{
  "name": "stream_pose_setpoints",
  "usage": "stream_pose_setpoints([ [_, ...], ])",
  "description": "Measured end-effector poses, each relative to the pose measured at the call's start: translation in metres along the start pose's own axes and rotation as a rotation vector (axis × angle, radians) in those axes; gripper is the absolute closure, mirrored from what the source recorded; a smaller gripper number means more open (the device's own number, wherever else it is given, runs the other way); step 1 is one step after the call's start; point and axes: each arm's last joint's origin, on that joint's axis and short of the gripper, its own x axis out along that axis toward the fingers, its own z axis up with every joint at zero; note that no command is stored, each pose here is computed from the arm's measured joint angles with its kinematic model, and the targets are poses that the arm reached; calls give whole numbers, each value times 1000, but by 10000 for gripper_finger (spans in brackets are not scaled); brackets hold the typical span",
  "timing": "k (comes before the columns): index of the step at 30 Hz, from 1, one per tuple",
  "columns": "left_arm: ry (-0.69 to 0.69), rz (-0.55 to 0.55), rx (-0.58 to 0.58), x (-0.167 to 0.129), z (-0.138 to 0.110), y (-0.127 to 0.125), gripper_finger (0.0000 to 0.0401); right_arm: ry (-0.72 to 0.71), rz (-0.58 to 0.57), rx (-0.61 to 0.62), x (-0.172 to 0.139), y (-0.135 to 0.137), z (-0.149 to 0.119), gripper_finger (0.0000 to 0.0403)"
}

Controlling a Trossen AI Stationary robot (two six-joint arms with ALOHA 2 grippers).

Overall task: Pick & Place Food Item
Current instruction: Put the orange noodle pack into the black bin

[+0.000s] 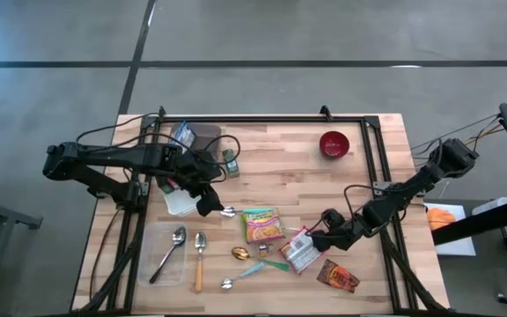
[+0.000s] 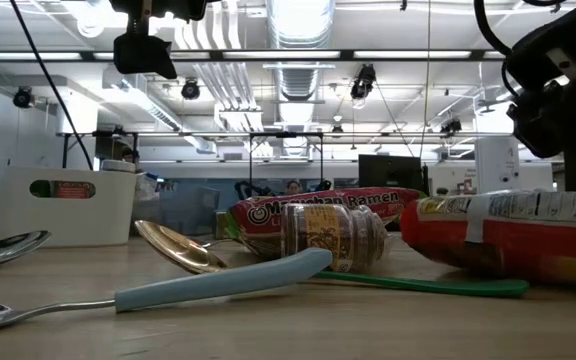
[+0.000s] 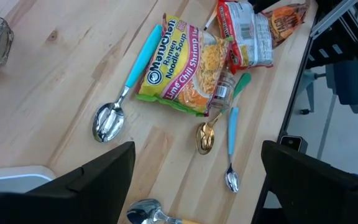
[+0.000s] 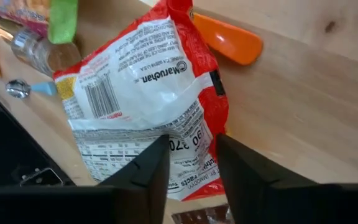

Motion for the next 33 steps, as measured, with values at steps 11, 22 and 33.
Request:
stream_pose_setpoints([
  [11,0,0,-1,0,0,0,48,-4,3,-8,0,0,0,279],
  [22,0,0,0,0,0,0,48,-55,16,-6,2,1,1,105],
  [33,5,-5,-1,0,0,0,48,-17,64,-3,32,11,-7,67],
])
